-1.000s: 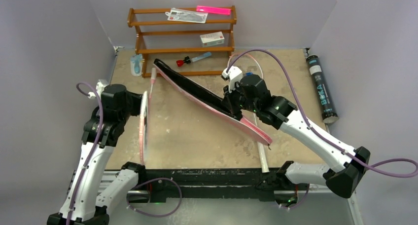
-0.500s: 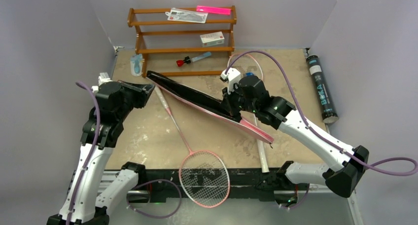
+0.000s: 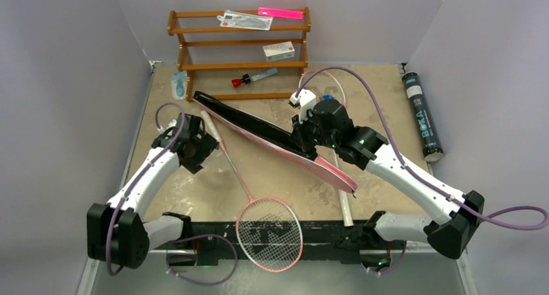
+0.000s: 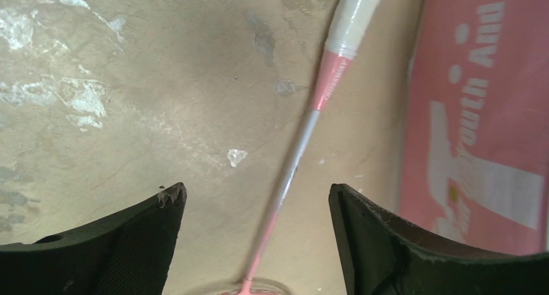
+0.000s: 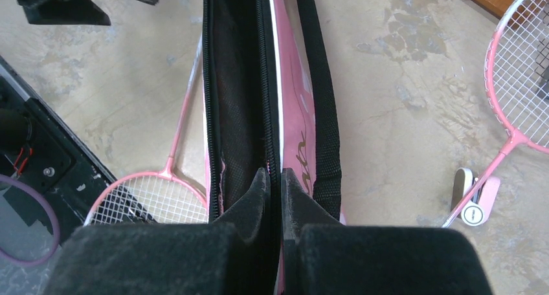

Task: Pack up the badminton gear
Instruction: Pick up the racket from the center of the board.

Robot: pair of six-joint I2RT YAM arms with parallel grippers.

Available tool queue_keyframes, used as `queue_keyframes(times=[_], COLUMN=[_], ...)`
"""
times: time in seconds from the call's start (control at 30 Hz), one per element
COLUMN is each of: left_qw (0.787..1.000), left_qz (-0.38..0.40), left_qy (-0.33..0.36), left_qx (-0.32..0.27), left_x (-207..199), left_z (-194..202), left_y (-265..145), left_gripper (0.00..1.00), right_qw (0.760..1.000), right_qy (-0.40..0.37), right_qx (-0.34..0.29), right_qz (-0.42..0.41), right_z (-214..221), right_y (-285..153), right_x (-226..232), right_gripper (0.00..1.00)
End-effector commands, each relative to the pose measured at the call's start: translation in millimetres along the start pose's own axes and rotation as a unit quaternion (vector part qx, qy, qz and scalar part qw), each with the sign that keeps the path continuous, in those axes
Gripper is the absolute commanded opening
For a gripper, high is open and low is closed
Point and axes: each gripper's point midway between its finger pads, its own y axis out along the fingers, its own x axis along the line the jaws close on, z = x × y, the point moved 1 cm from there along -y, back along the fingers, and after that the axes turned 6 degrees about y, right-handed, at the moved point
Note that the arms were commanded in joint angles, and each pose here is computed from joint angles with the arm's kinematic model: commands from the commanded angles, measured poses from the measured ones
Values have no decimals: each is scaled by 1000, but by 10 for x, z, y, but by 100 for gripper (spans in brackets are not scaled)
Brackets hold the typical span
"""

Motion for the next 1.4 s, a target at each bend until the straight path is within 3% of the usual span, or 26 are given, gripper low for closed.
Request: queue_keyframes(times=[0.0,0.33,0.57,0.97,1.1,1.17,1.27,1.37], left_qw=[998,991,988,982,980,980,979,980], left_qz=[2,-42,-41,-58,-74,-81,-92,-112], left_qy=[60,114,117,107,106,103,100,100], left_qx=[18,61,89,145,150,152,153,131], left_x=[-61,-285,-345,-427,-382,-358,-297,-207], left_z=[46,617,790,1020,1056,1075,1101,1035], left_y=[119,330,481,751,830,864,908,918], left_gripper=[81,83,75,45,42,29,0,0], right_qw=[998,998,998,997,997,997,997,997], right_qy=[-2,-5,-7,-10,-11,-11,-11,-11], right_qx=[-54,-64,-66,-74,-73,-74,-78,-81], right_qz=[-14,-7,-11,-9,-8,-8,-9,-9], right_z=[-253,-259,-267,-302,-304,-312,-321,-327], right_y=[-118,-170,-182,-195,-196,-204,-222,-237], right_x=[69,41,56,49,47,49,52,52], right_gripper=[0,0,0,0,0,0,0,0])
